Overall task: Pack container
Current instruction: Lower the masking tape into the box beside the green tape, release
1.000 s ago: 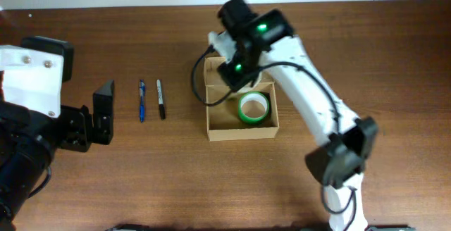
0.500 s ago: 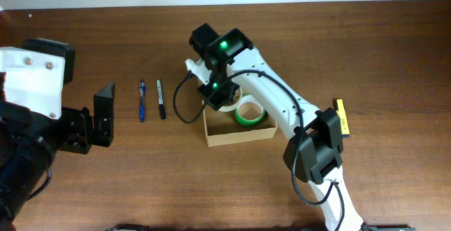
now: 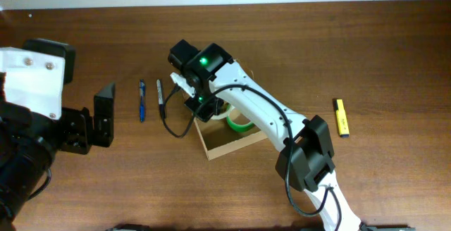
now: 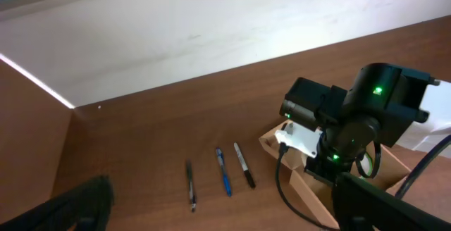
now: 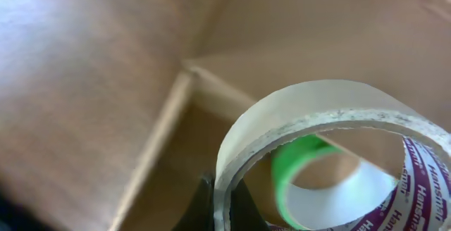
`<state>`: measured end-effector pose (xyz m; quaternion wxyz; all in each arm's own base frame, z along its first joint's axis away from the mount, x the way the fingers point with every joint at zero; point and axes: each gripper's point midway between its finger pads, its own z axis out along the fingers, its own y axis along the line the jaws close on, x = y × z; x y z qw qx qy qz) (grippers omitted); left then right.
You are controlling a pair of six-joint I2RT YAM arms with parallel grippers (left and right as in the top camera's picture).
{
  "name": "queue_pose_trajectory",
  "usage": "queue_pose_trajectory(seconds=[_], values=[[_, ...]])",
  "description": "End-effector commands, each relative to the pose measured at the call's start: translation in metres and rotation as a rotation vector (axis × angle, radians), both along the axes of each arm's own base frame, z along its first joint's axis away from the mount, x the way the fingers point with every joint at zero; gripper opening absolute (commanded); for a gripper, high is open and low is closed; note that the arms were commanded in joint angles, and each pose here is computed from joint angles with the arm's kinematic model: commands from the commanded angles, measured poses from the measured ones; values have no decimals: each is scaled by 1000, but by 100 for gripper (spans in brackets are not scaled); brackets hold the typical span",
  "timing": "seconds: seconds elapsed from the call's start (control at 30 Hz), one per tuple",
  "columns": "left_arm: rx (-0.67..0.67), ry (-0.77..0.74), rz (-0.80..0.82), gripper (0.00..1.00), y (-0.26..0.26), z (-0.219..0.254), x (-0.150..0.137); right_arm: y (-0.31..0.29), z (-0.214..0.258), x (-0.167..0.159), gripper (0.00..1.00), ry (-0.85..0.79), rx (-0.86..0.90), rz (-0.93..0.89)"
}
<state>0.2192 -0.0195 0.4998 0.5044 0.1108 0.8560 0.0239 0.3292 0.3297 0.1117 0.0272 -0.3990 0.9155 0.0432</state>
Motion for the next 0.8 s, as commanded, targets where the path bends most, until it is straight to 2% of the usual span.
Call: queue_pose_trajectory(seconds=[0.0,0.2,0.4,0.57,0.77], values=[[14,-7,3,99,2,1,-2,-21,14,25,4,-118,-60,-143],[14,-7,3,99,2,1,-2,-36,53,45,4,-267,-48,-225],[14,-7,3,99,2,1,-2,-71,57,45,4,-311,-165,-477],[14,-7,3,99,2,1,-2,-79,60,40,4,-313,-172,-615],[14,-7,3,99,2,1,-2,-80,58,32,4,-280,-178,-656]])
